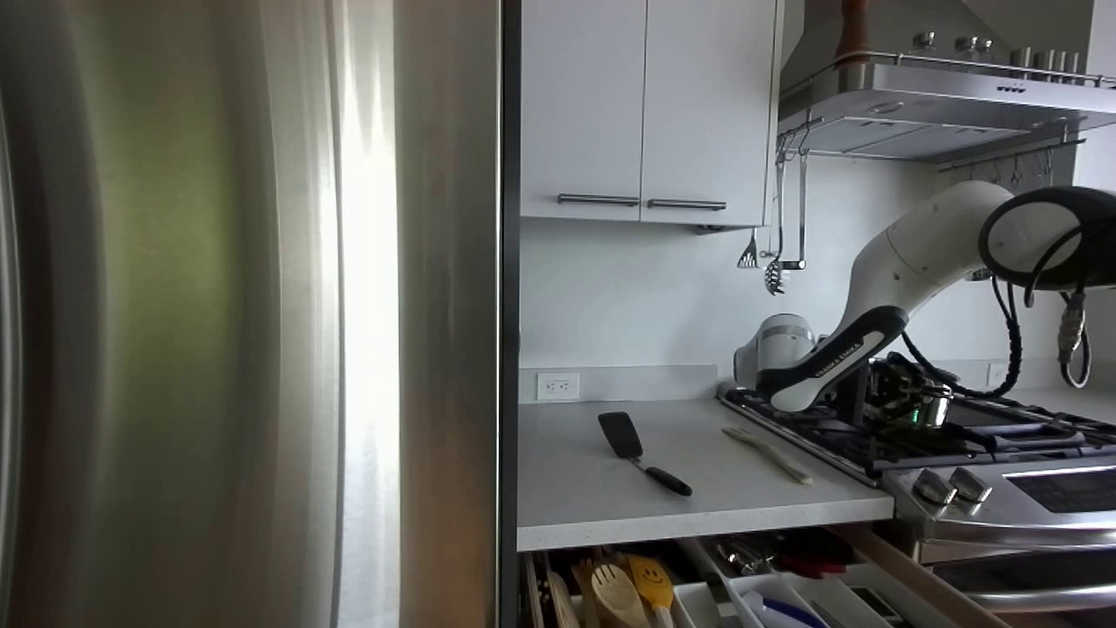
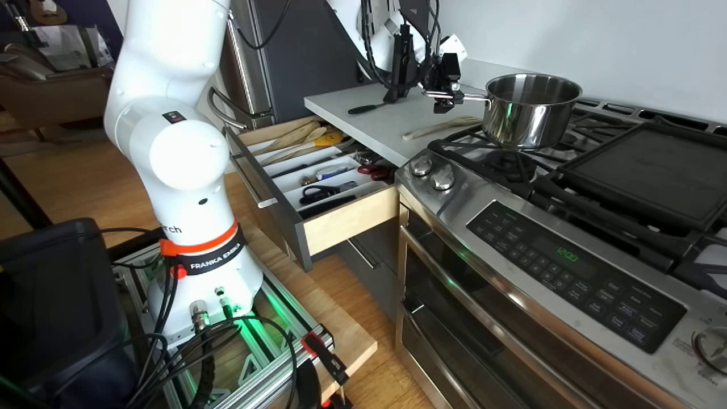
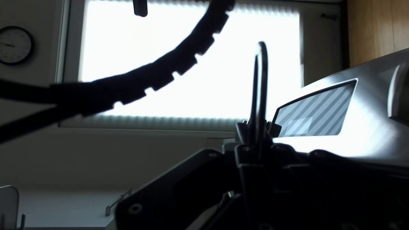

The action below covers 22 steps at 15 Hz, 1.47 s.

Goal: Move the pot to the plate in front

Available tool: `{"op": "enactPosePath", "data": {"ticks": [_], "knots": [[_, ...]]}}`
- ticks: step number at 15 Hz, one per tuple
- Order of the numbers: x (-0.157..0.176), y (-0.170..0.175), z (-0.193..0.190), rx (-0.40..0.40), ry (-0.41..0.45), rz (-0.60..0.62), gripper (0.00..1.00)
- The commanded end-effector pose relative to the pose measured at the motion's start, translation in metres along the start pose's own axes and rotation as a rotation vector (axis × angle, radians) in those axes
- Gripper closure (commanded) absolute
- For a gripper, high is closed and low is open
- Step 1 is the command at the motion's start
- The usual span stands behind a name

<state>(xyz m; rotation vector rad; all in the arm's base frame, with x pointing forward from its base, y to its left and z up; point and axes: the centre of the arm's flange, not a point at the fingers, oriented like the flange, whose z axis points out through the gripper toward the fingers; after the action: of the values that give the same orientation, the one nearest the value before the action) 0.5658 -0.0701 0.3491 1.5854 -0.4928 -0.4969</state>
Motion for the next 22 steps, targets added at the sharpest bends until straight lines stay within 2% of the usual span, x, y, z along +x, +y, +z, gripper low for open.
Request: {"op": "enactPosePath", "data": {"ticks": [1, 22], "knots": [[0.009, -0.003, -0.005, -0.009, -0.028, 0.069, 0.98], [0.018, -0.04, -0.028, -0.084, 0.039, 0.066, 0.98]]}}
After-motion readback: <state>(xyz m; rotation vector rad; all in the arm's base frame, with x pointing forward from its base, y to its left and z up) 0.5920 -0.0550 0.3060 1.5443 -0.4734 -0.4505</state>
